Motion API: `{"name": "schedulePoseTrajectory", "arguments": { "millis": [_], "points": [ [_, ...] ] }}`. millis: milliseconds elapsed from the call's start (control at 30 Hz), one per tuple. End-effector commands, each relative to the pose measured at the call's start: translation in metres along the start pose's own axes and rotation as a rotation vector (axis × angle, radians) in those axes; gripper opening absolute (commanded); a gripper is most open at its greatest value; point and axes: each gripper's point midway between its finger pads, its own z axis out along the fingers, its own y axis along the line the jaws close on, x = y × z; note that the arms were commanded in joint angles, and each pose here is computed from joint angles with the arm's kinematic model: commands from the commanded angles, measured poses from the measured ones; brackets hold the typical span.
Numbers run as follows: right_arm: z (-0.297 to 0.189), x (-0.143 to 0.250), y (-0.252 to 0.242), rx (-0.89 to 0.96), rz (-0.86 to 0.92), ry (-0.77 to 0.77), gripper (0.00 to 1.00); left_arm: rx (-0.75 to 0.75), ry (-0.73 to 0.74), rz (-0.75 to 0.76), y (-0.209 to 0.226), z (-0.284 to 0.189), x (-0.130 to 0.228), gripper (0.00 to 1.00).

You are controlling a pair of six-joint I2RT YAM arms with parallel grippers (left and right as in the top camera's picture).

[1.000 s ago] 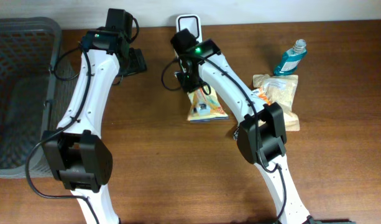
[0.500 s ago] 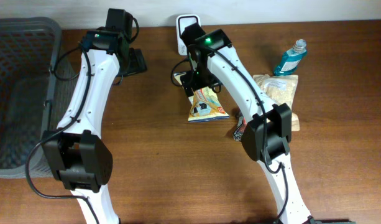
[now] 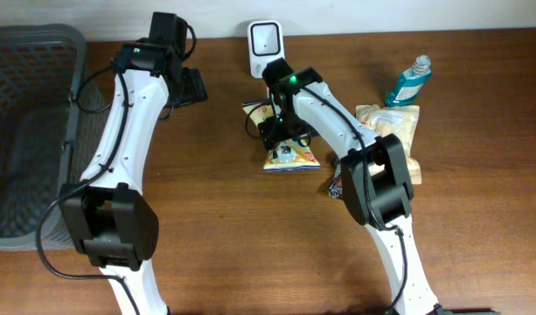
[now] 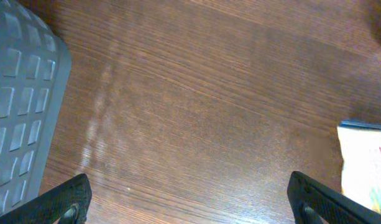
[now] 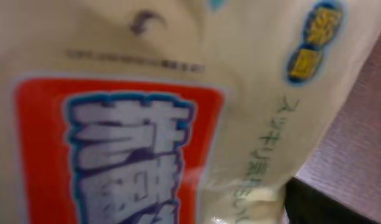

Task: Scan the item barcode

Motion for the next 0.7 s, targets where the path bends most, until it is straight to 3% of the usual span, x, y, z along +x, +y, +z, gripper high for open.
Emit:
{"name": "schedulePoseTrajectory", "arguments": {
  "millis": [0,200,467,667],
  "points": [
    [0.009,0.006,0.001,-0.023,0.007,0.011,0.69,-0.013,0.023,-0.003,-0.001,0.009,0.006,0.99],
    [0.001,-0.003,0.002,-0.027,0.005,-0.016,0.40,-0.013,0.023,-0.003,-0.001,0.009,0.006,0.99],
    [-0.054,-0.032,-0.002,0.033,0.001,-0.116,0.09,-0.013,0.023,-0.002,-0.001,0.009,0.006,0.99],
    [-0.103,-0.054,-0.028,0.209,0.032,-0.236,0.04,-0.013,0.023,-0.002,-0.001,0.009,0.006,0.99]
  ]
}}
